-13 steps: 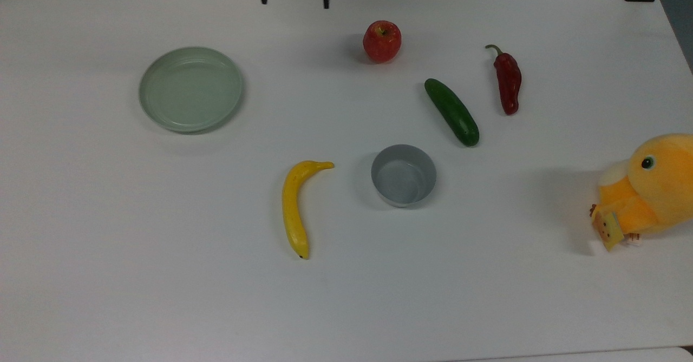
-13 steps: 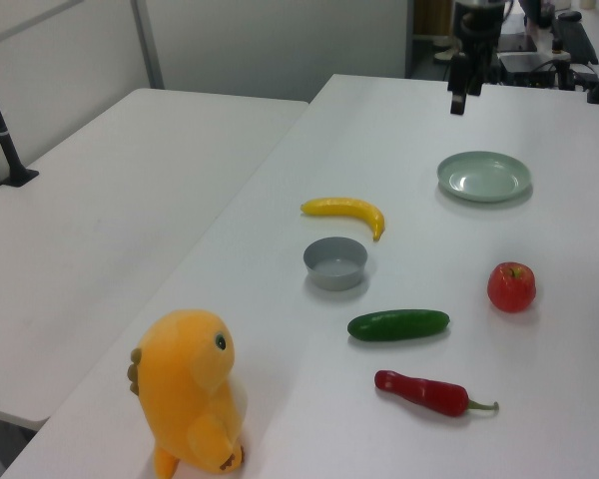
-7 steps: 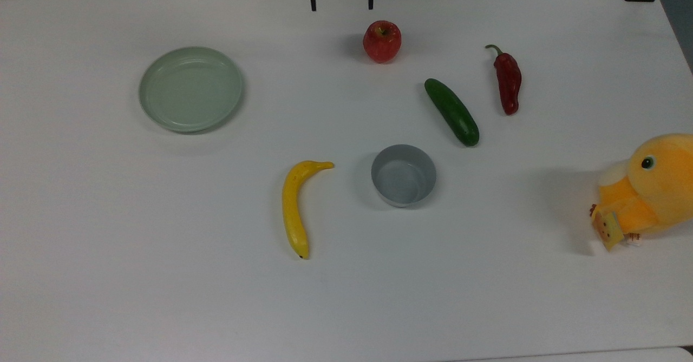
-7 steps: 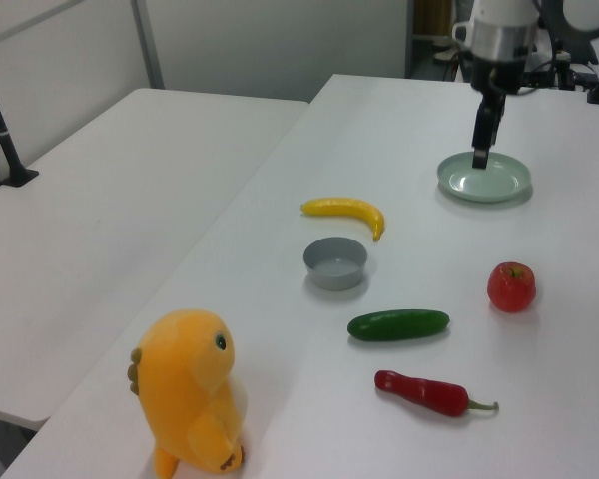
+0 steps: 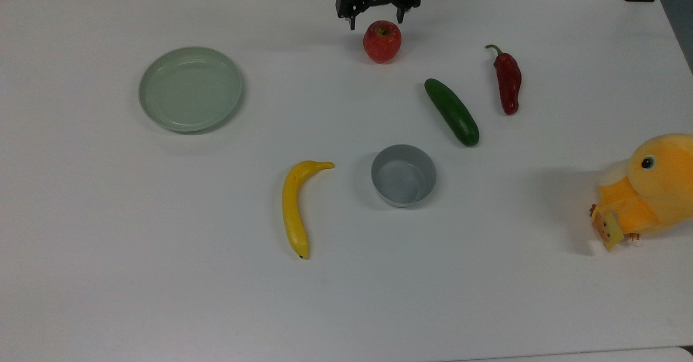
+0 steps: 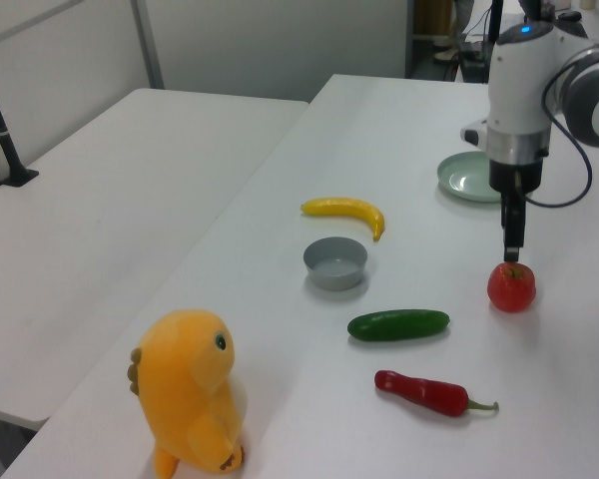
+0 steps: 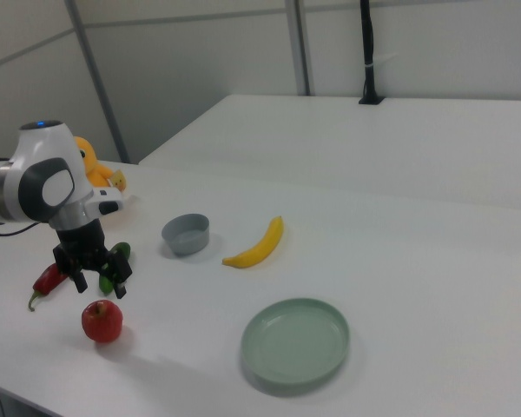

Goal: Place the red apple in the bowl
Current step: 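Close the gripper around the red apple and lift it, then carry the red apple over the small grey bowl and lower it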

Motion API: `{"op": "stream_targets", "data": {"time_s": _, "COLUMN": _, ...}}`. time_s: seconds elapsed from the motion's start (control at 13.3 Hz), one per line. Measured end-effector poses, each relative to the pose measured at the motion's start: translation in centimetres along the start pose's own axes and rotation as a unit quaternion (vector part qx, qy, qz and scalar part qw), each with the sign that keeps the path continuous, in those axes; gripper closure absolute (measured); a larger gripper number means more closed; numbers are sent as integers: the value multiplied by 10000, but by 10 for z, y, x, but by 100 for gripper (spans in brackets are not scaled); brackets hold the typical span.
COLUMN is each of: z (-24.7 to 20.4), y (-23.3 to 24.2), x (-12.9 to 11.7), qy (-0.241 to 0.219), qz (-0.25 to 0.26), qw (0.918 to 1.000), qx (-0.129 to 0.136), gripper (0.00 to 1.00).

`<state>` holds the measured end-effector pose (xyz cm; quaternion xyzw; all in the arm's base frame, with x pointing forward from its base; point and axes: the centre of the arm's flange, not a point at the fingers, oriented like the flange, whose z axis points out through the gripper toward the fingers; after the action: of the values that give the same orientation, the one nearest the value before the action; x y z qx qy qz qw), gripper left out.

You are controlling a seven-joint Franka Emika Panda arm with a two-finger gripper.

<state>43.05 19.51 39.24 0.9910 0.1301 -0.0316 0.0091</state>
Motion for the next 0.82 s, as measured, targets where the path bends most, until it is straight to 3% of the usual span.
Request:
{"op": "stream_targets", "data": {"time_s": 0.6, "z": 46, "y": -24, "x": 7, "qy": -167, "qz": -245, "qw": 9996, "qx": 6, "gripper": 0}}
{"op": "stream_targets", "data": {"time_s": 0.82, "z": 59, "y": -31, "x": 7, "qy": -255, "qz": -312, "qw": 9992, "qx": -1, "gripper": 7}}
